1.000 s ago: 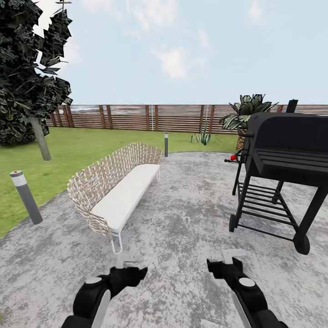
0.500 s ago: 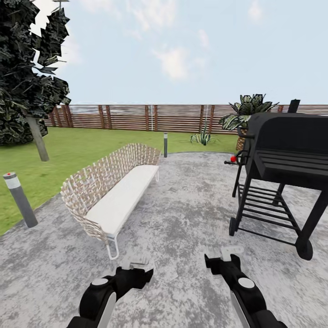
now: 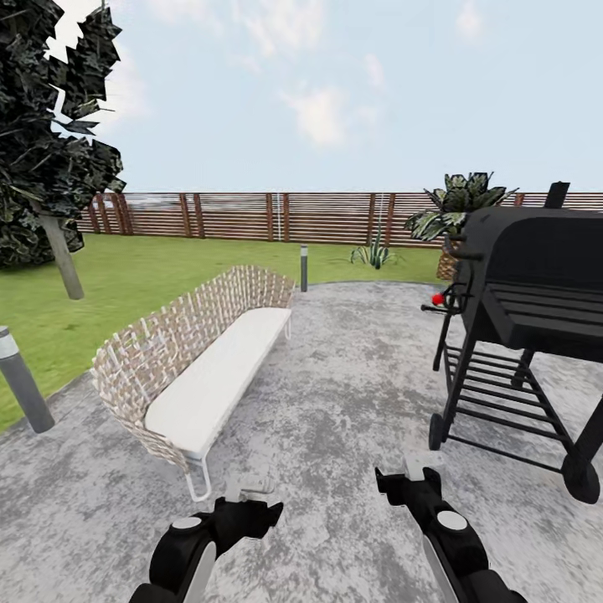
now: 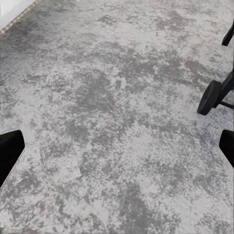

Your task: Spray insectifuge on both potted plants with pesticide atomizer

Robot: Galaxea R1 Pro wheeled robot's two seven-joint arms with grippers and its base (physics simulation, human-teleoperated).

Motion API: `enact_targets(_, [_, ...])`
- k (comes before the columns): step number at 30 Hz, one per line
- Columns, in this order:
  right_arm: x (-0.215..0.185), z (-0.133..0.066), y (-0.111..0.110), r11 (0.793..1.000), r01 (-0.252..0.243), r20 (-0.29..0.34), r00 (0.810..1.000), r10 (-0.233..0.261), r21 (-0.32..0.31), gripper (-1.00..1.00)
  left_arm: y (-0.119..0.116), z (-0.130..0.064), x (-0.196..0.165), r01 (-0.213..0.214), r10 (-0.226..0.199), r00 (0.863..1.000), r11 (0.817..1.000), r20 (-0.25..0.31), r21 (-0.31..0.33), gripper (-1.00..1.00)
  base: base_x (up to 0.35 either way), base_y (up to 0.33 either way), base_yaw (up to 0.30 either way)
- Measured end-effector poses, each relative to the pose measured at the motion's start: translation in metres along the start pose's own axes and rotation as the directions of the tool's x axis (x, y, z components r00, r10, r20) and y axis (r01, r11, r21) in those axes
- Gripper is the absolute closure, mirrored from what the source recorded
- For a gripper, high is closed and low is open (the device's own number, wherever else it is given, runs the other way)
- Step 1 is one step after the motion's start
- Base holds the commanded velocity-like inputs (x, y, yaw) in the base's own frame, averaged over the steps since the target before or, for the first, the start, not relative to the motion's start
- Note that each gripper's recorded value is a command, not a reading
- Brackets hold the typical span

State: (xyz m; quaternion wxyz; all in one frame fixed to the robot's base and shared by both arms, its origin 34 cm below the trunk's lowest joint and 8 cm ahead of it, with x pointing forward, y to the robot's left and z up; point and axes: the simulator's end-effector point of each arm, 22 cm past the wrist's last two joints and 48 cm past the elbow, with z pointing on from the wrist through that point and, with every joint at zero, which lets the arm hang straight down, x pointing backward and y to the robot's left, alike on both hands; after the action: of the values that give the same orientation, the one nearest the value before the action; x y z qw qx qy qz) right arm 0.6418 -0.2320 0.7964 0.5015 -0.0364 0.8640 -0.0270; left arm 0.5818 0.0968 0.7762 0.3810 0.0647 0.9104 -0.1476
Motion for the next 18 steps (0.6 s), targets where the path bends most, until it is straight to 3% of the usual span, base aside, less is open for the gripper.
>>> enact_targets(18, [-0.0019, -0.0001, 0.0028, 1.000, -0.005, 0.007, 1.000, 0.005, -0.001, -1.00, 0.0002, 0.0004, 0.0003, -0.001, 0.001, 1.000, 1.000, -0.001, -0.001, -1.00, 0.321, 0.000, 0.000])
